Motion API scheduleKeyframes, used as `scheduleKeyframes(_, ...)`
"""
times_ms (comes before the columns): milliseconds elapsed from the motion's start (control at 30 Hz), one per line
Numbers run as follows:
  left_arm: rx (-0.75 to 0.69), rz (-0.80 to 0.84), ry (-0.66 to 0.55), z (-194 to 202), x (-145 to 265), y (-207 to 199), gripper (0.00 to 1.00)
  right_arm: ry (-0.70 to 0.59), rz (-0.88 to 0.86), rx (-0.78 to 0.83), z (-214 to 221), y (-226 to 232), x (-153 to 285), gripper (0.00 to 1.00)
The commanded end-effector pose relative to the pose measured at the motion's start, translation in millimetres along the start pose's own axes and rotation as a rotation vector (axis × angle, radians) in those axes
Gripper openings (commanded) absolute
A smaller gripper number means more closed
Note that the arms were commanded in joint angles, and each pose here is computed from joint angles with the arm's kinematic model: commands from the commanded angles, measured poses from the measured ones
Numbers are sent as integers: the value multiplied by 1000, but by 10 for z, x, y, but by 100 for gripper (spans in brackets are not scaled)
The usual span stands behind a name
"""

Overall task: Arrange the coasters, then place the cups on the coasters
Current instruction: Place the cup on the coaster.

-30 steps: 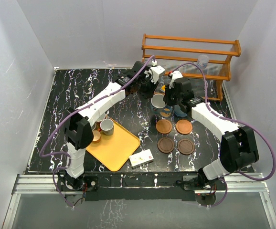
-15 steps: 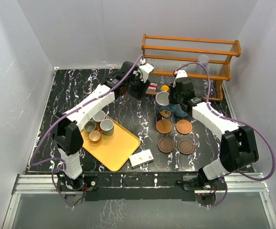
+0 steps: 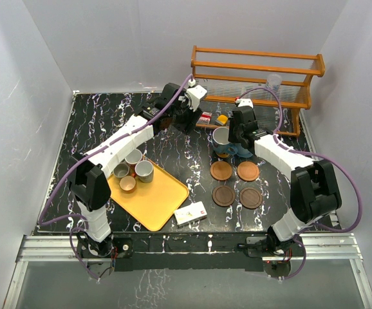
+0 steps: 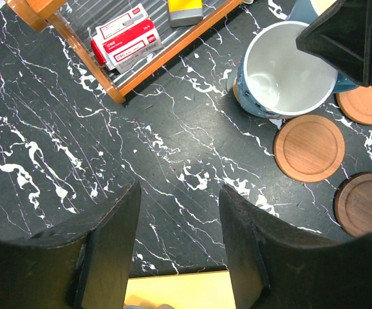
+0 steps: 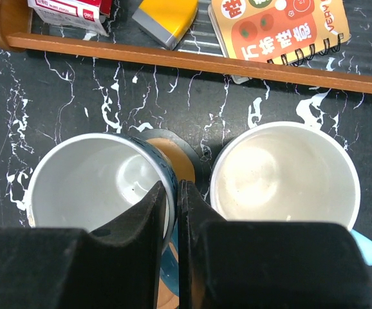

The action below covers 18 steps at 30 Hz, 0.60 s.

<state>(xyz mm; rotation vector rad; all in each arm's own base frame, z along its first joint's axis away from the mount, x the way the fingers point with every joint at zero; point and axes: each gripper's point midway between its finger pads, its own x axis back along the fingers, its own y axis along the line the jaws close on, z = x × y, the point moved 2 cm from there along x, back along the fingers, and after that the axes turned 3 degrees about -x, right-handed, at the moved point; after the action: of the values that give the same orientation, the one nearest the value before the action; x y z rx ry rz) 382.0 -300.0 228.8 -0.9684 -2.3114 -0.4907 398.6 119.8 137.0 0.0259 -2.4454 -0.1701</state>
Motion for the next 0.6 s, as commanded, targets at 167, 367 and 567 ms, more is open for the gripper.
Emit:
scheduleKeyframes(167, -17, -6, -38, -90, 161, 5, 51, -130, -12, -45, -504, 80, 3, 0)
scheduleKeyframes(367, -22, -4, -36, -73, 156, 2, 51, -129, -8, -36, -508, 53, 7, 0)
scheduleKeyframes(567, -22, 0, -33, -64, 153, -4, 51, -126, -10, -30, -496, 43, 9, 0)
